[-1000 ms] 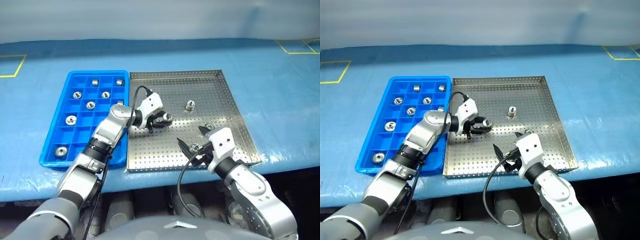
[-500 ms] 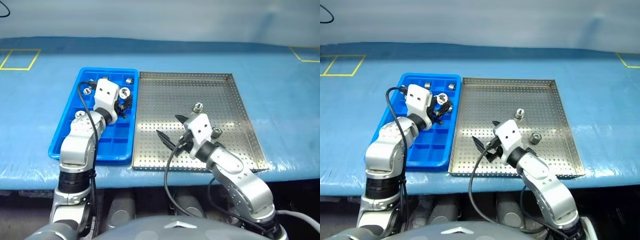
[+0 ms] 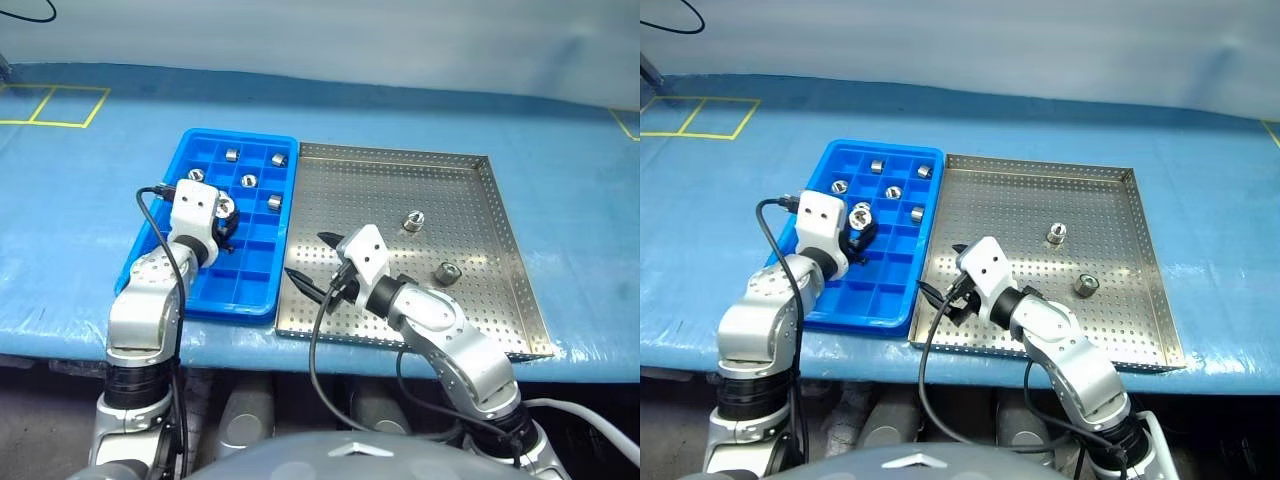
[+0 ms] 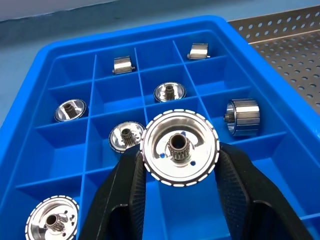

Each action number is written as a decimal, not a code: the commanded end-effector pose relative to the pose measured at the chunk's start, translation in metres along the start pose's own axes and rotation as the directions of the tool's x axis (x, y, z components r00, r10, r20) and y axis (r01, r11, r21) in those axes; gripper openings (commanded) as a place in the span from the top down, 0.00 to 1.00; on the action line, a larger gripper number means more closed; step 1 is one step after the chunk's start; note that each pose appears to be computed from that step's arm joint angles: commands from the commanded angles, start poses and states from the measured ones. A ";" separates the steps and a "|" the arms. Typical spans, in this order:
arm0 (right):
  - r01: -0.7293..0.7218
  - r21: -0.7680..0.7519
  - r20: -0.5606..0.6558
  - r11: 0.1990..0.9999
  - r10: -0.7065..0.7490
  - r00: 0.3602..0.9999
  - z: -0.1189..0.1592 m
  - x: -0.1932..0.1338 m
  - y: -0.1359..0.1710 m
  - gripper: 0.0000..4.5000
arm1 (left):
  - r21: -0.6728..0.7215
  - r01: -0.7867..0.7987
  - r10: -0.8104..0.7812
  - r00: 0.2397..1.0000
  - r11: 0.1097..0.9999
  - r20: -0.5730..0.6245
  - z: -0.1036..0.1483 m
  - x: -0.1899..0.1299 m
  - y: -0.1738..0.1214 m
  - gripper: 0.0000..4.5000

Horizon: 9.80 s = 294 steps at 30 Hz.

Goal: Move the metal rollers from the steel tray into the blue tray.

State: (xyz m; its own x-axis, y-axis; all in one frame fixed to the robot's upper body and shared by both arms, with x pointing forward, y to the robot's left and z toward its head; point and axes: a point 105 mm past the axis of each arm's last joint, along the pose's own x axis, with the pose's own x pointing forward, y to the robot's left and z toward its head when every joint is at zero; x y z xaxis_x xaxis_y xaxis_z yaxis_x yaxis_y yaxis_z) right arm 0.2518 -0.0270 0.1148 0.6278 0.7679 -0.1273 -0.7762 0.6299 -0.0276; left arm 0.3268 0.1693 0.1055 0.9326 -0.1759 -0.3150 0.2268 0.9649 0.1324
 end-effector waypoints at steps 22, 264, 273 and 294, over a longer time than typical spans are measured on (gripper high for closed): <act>0.072 -0.008 0.061 0.997 -0.071 0.996 0.011 -0.010 -0.002 0.00 | 0.052 0.091 -0.099 0.983 0.994 0.157 0.049 0.006 -0.014 0.11; 0.509 0.029 -0.096 0.860 -0.505 0.858 -0.002 -0.065 -0.094 0.61 | 0.283 0.689 -0.742 0.648 0.668 0.172 0.049 -0.025 -0.116 0.10; 0.203 -0.060 -0.024 0.977 -0.205 0.979 0.029 -0.002 -0.044 0.61 | 0.222 0.497 -0.542 0.800 0.839 0.257 0.053 -0.050 -0.057 0.10; -0.305 -0.092 -0.079 0.948 0.299 0.951 0.019 0.078 0.058 0.61 | 0.073 0.199 -0.210 0.958 0.977 0.196 0.010 -0.127 0.007 0.10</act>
State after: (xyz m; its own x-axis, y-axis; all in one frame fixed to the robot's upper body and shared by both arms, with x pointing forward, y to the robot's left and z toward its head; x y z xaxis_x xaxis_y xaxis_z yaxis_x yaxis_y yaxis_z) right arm 0.2649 0.0618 0.1118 0.3992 0.8814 -0.2526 -0.9154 0.3985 -0.0564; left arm 0.2161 0.1983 0.1416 0.8938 -0.4034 -0.1961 0.4275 0.8985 0.0998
